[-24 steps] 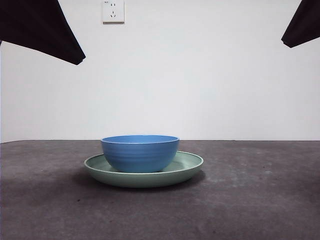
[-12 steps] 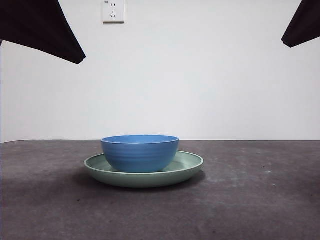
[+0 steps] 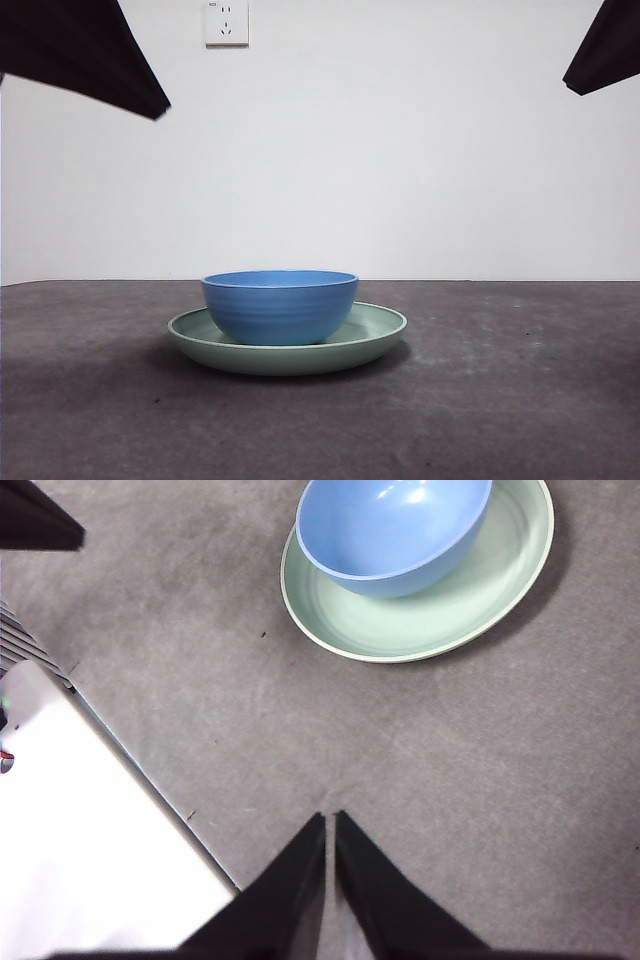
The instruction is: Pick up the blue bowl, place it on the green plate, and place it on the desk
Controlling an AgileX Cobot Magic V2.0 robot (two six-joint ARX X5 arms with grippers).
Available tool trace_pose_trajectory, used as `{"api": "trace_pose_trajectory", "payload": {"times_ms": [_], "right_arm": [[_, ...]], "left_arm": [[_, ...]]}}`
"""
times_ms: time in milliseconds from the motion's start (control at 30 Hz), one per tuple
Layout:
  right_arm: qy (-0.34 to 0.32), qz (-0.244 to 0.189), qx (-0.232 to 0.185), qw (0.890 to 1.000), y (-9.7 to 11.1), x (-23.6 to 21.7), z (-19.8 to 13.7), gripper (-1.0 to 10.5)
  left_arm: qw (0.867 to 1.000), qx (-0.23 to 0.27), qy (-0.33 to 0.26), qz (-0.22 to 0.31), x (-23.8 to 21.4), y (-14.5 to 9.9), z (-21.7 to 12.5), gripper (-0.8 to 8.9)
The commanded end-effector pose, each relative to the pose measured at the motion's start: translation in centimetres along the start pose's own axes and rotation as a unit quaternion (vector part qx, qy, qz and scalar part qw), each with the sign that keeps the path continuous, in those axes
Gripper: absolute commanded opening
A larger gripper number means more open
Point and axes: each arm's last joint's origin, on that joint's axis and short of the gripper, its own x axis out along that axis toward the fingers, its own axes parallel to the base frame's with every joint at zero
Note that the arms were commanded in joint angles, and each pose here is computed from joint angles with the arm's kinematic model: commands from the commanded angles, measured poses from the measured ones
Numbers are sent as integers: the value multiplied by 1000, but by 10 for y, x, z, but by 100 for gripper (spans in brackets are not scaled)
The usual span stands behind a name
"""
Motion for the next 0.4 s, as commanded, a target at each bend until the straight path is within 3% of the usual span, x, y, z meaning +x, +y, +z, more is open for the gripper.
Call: {"api": "trace_pose_trajectory", "payload": {"times_ms": [33,100,167,300,400], "right_arm": [[-3,5,-9,1000,1,0,2,8],[-3,5,-9,1000,1,0,2,8],[-3,5,-9,1000,1,0,2,8],[-3,5,-9,1000,1,0,2,8],[-3,5,-9,1000,1,0,2,8]], "left_arm": [[993,91,-66,43,-17,-2,8,8],[980,109,-139,97,-33,0,13,8],[956,121,-221,148,-50,3,15,8],[891,127,-364,240,-79,12,0,8],[852,127,-416,290,-88,19,-22,8]]}}
